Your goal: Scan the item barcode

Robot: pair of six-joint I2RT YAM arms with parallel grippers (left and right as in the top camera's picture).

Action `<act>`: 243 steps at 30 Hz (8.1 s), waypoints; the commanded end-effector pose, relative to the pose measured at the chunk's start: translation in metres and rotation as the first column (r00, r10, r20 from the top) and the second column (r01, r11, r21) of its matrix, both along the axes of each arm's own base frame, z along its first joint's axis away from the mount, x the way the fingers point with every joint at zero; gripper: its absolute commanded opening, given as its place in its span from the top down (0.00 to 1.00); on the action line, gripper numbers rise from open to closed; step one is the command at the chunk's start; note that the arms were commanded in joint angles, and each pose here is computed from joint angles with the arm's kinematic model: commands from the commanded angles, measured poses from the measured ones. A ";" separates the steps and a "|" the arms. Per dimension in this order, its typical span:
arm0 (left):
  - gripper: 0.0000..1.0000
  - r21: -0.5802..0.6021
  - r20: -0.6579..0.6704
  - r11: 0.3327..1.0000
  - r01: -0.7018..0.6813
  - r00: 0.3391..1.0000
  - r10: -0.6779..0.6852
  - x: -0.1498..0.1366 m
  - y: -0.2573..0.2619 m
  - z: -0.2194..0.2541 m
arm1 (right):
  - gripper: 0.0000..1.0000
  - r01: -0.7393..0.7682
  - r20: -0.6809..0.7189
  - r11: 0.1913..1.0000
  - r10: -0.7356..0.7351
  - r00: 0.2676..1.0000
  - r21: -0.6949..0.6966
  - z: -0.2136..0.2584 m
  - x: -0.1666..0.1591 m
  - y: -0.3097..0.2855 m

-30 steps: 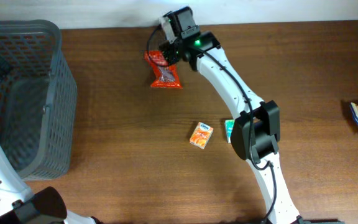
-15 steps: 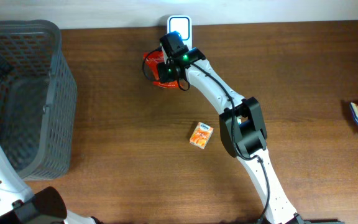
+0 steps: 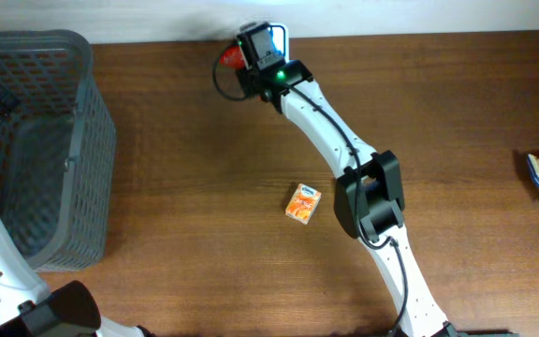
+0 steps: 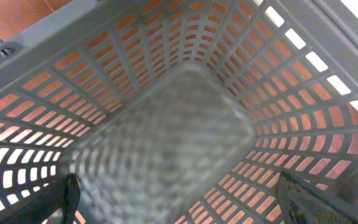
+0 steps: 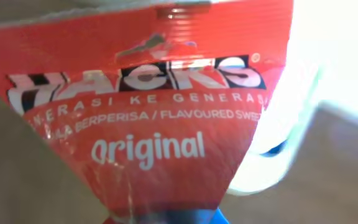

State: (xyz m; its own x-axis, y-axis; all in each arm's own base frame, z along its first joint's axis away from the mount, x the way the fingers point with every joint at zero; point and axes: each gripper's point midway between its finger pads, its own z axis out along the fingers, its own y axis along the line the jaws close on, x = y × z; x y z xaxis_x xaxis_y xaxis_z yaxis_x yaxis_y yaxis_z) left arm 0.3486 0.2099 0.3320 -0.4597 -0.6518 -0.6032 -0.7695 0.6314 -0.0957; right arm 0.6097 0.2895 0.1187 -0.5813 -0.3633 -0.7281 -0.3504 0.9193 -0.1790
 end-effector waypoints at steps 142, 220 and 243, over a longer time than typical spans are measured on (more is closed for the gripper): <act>0.01 -0.001 0.003 1.000 -0.016 1.000 0.016 -0.001 0.003 0.000 | 0.48 0.155 -0.711 0.884 -0.449 0.541 -0.441 -0.054 -0.280 -0.162; 0.01 -0.001 0.003 1.000 -0.016 1.000 0.016 -0.001 0.003 0.000 | 0.96 0.330 -0.642 0.630 0.363 0.675 0.703 -0.028 -0.181 -0.168; 0.01 -0.001 0.003 1.000 -0.016 1.000 0.016 -0.001 0.003 0.000 | 0.96 -0.041 0.385 0.883 0.245 0.890 -0.467 0.033 0.017 -0.056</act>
